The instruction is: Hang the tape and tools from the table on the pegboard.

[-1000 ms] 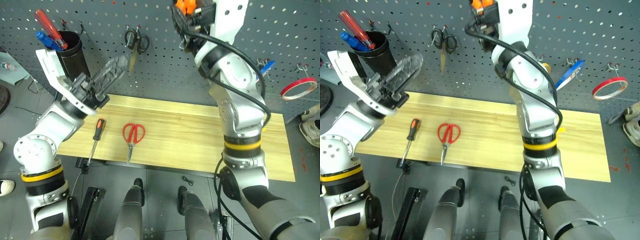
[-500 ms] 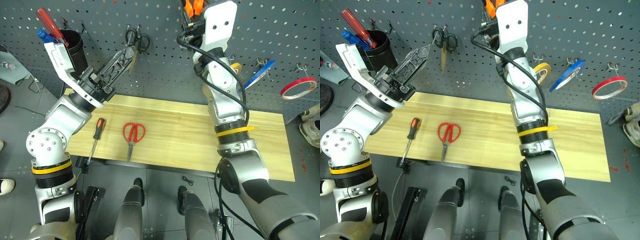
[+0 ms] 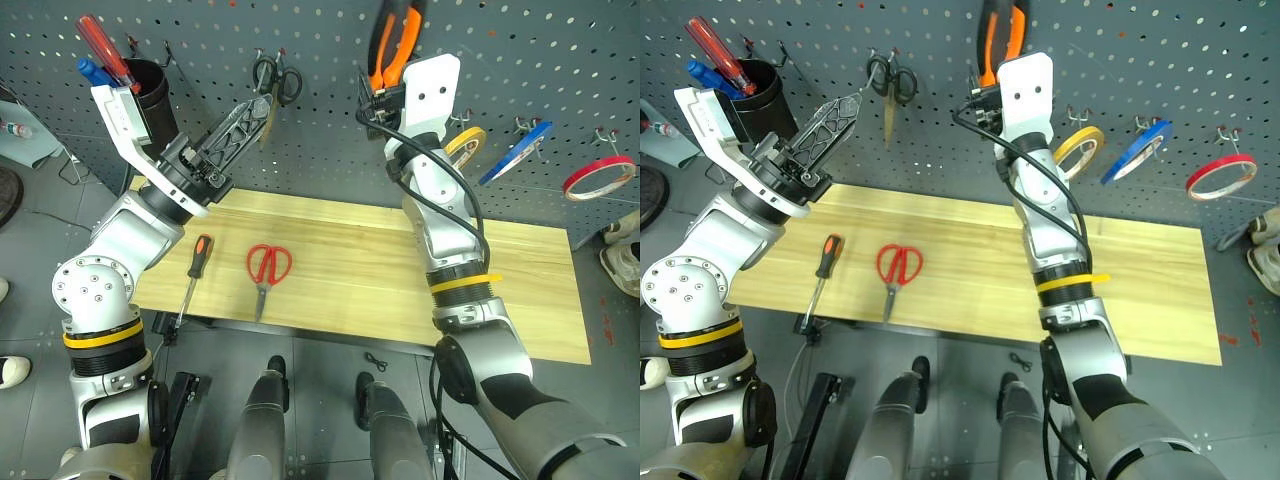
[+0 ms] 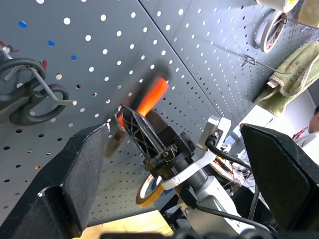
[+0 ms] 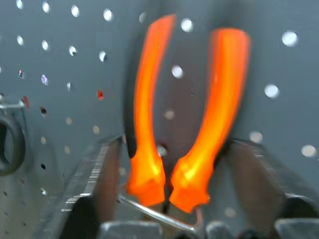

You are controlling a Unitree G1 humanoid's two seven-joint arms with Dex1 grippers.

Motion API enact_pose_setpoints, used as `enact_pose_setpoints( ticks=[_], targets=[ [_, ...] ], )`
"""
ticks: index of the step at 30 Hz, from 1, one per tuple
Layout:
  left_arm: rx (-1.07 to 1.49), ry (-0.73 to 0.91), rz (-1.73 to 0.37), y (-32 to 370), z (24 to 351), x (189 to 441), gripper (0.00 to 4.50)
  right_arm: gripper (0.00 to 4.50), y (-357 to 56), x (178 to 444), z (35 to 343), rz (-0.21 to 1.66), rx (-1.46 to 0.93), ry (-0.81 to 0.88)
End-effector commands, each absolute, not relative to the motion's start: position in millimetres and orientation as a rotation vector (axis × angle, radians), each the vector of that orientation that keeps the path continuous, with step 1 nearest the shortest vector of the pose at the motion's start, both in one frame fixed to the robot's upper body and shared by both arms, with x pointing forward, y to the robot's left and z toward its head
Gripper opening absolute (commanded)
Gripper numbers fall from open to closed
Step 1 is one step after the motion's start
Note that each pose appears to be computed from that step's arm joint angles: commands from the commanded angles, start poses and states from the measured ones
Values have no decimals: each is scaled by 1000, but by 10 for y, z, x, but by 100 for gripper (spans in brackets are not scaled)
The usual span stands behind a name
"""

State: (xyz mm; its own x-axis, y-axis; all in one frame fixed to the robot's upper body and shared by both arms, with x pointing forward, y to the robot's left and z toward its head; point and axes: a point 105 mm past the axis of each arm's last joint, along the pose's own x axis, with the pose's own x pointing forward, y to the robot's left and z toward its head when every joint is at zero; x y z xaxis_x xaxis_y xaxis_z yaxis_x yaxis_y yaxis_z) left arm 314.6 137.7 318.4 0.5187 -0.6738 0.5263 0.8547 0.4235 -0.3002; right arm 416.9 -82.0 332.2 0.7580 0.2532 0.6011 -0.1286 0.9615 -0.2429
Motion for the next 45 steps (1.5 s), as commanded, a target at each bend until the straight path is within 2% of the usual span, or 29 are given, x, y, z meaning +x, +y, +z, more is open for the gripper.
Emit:
enact_pose_setpoints(
  ticks=[1,4,8,11,15,20,22,27,32,36,41,45],
  targets=[
    [-535,-348,-1014,1343,3204,3050,450,447,-920,3993,3490,224,-200,-744],
    [-477,-259,-966,1379,2966,3073,450,447,-976,3893,3350,307,-236,-671],
    [-319,-53,-859,1430,2390,3071,450,447,-977,3674,3098,494,-263,-530],
    [-197,81,-681,1570,1936,3147,450,447,-970,3518,2918,630,-241,-418],
    [-161,207,-444,1660,1451,3194,450,447,-900,3237,2482,895,-206,-214],
    [-111,311,-232,1698,1039,3268,450,447,-826,2936,2200,1174,-240,-104],
    [-110,347,-194,1655,918,3283,450,447,-834,2889,2158,1234,-273,-90],
    [-111,405,-194,1540,717,3259,450,447,-857,2898,2109,1268,-312,-63],
    [-77,506,-104,1620,438,3267,450,447,-928,2909,2092,1225,-316,-47],
    [-23,537,-82,1655,371,3253,450,447,-942,2891,2119,1207,-299,-43],
    [-54,554,-212,1488,325,3250,450,447,-966,2904,2133,1181,-287,-39],
    [-37,550,-208,1535,323,3348,450,447,-980,2932,2150,1161,-276,-39]
  ],
)
